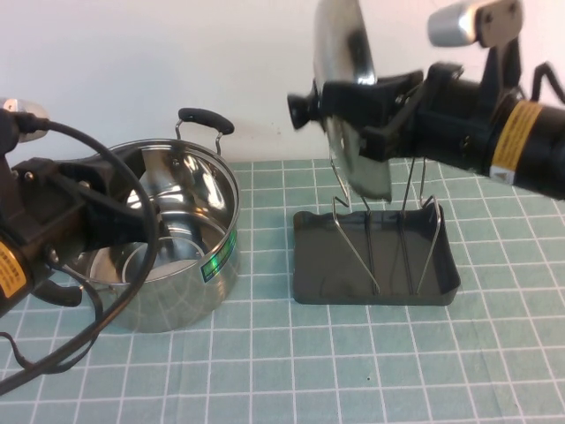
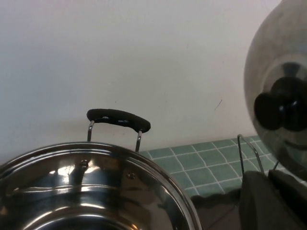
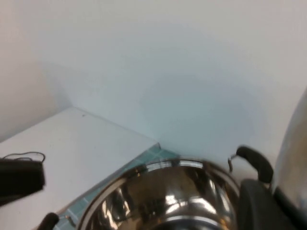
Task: Put pot lid on rack
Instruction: Place the pot lid on the pot rack
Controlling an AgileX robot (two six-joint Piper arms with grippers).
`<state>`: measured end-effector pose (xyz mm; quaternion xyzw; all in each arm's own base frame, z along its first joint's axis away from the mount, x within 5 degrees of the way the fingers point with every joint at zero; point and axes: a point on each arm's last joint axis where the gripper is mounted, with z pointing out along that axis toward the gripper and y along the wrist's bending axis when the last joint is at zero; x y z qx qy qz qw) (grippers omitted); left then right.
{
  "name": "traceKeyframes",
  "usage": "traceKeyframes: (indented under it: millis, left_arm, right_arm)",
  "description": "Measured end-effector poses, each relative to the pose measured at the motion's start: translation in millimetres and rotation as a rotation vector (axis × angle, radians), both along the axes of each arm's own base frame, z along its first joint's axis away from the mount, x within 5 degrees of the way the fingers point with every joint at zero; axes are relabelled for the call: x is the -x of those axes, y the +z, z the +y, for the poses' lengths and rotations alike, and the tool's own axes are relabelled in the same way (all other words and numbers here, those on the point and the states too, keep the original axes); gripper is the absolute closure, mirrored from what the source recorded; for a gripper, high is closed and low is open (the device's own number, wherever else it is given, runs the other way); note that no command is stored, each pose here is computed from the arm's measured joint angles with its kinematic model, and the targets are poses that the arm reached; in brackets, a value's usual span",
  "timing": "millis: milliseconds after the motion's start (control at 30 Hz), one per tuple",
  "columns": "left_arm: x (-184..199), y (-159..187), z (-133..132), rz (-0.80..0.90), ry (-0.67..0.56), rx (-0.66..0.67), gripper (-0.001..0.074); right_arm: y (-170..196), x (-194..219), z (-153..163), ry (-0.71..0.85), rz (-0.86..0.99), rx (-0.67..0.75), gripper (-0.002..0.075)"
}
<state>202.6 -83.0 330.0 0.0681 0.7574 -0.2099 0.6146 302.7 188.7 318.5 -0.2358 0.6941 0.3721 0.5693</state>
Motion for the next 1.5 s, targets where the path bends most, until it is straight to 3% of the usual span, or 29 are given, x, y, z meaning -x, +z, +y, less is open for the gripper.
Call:
traceKeyframes:
  millis: [300, 767, 833, 1033, 1100, 1200, 1367, 1433, 1500]
  left_arm:
    - [0, 0, 0, 0.001, -0.001, 0.014, 0.0734]
    - [0, 0, 0, 0.008, 0.001, 0.032, 0.0734]
    - [0, 0, 0, 0.011, 0.002, 0.037, 0.0734]
    - [0, 0, -1, 0.006, -0.002, 0.024, 0.0735]
    - [0, 0, -1, -0.006, -0.011, -0.004, 0.0736]
    - [1, 0, -2, -0.086, -0.056, -0.179, 0.0736]
    - [0, -3, 2, -0.136, -0.060, -0.444, 0.0736]
    - [-3, 1, 10, -0.085, 0.015, -0.496, 0.0736]
    - [-3, 9, 20, -0.033, 0.105, -0.515, 0.0736]
  right_arm:
    - [-54, -14, 2, -0.055, 0.178, 0.065, 0.0674]
    - [-73, -23, -1, -0.103, 0.239, 0.109, 0.0656]
    - [-73, -26, -8, -0.126, 0.255, 0.094, 0.0595]
    - [-69, -40, -36, -0.141, 0.305, -0.046, 0.0292]
    - [-64, -43, -46, -0.116, 0.303, -0.117, 0.0241]
    - [-54, -44, -60, -0.050, 0.299, -0.239, 0.0209]
    - [-25, -50, -86, 0.056, 0.218, -0.395, 0.0226]
    - [-12, -53, -98, 0.058, 0.189, -0.404, 0.0297]
    - [2, -53, -107, 0.067, 0.139, -0.358, 0.0427]
